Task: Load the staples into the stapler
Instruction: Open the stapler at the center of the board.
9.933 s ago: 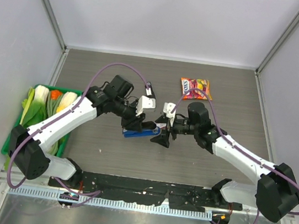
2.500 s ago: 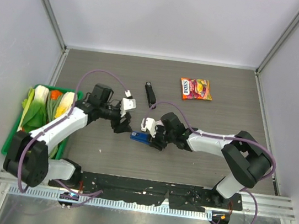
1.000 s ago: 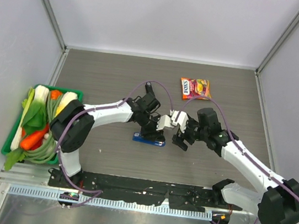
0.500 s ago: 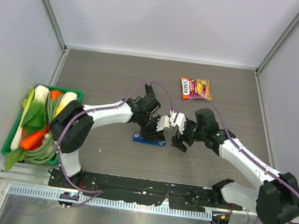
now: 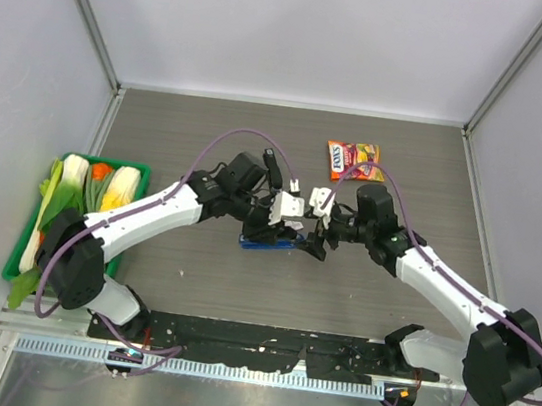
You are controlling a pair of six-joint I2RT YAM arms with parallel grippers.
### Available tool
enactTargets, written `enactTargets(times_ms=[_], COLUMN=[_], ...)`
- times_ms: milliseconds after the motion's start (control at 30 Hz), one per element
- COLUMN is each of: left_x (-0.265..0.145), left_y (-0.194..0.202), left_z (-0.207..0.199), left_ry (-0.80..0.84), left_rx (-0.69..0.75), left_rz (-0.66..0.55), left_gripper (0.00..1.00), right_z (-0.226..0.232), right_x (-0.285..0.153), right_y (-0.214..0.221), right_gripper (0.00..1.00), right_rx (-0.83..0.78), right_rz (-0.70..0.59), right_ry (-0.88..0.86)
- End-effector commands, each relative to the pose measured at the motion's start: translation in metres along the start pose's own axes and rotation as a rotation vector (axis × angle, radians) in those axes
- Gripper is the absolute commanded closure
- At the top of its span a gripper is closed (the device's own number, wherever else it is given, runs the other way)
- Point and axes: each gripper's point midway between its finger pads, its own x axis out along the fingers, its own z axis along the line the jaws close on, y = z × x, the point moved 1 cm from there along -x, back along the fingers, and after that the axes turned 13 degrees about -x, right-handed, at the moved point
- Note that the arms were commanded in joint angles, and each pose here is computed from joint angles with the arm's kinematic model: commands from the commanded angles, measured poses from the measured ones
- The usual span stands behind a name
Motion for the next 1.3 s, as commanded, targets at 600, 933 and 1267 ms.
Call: enactTargets(times_ms=[600, 933, 1267], left_x=[-0.018, -0.055, -0.126], left_y=[-0.033, -0.053, -0.076], left_z=[-0.006, 0.020, 0.051], left_ry=[0.084, 0.045, -0.069], left_rx=[-0.034, -0.144, -0.259], left_rz=[-0.223, -0.403, -0.673], left_gripper=[1.00, 1.00, 1.00], right_z=[0.012, 0.018, 0.019], right_x=[0.023, 0.029, 0.035], right_y=[-0.030, -0.011, -0.005], right_gripper=[0.33, 0.93, 0.99], right_rx=[0.064, 0.072, 0.152], right_rz=[-0.142, -0.100, -0.107], right_ry=[-0.111, -0.117, -0.096])
